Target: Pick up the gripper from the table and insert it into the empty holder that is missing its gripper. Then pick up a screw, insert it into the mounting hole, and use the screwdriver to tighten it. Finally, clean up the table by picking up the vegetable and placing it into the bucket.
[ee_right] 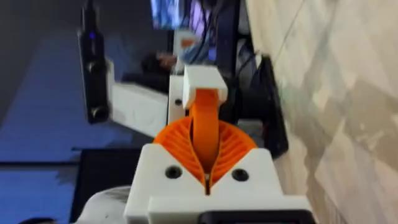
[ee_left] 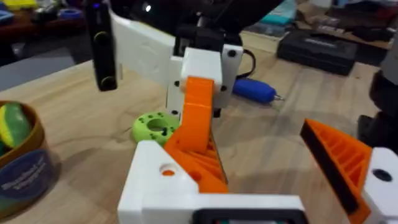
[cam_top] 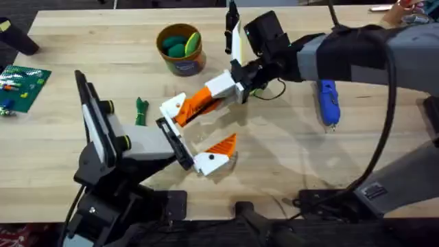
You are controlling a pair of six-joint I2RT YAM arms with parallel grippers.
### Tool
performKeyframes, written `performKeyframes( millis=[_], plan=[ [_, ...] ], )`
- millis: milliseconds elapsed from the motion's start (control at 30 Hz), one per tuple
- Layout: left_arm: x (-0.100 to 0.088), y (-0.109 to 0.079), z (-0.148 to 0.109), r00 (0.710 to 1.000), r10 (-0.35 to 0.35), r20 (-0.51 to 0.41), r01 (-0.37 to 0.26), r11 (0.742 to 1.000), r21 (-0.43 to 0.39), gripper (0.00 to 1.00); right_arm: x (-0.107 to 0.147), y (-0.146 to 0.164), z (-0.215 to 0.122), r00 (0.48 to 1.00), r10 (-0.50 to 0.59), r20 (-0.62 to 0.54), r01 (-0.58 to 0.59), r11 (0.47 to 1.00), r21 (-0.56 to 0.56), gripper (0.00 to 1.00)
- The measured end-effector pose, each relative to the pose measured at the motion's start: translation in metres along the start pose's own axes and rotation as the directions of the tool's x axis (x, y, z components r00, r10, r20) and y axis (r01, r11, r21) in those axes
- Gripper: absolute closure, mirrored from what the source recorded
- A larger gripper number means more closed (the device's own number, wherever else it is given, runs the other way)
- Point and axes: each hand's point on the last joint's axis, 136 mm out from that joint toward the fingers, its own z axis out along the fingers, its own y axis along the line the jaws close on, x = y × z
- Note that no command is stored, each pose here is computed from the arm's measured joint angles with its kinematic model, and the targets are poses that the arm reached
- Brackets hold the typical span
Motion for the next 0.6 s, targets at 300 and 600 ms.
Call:
performKeyframes(
  millis=[300,600],
  plan=[
    [-0.001,0.015,-0.001,0.999,-0.033,0.007,0.034,0.996,-0.086,0.017,-0.008,-0.001,0.008,0.999,0.035,0.029,-0.036,0.998,0.056,0.982],
    [-0.001,0.014,-0.001,0.999,-0.047,0.006,0.047,0.996,-0.077,0.017,-0.009,-0.005,0.005,0.998,0.038,0.046,-0.041,0.997,0.058,0.983]
  ],
)
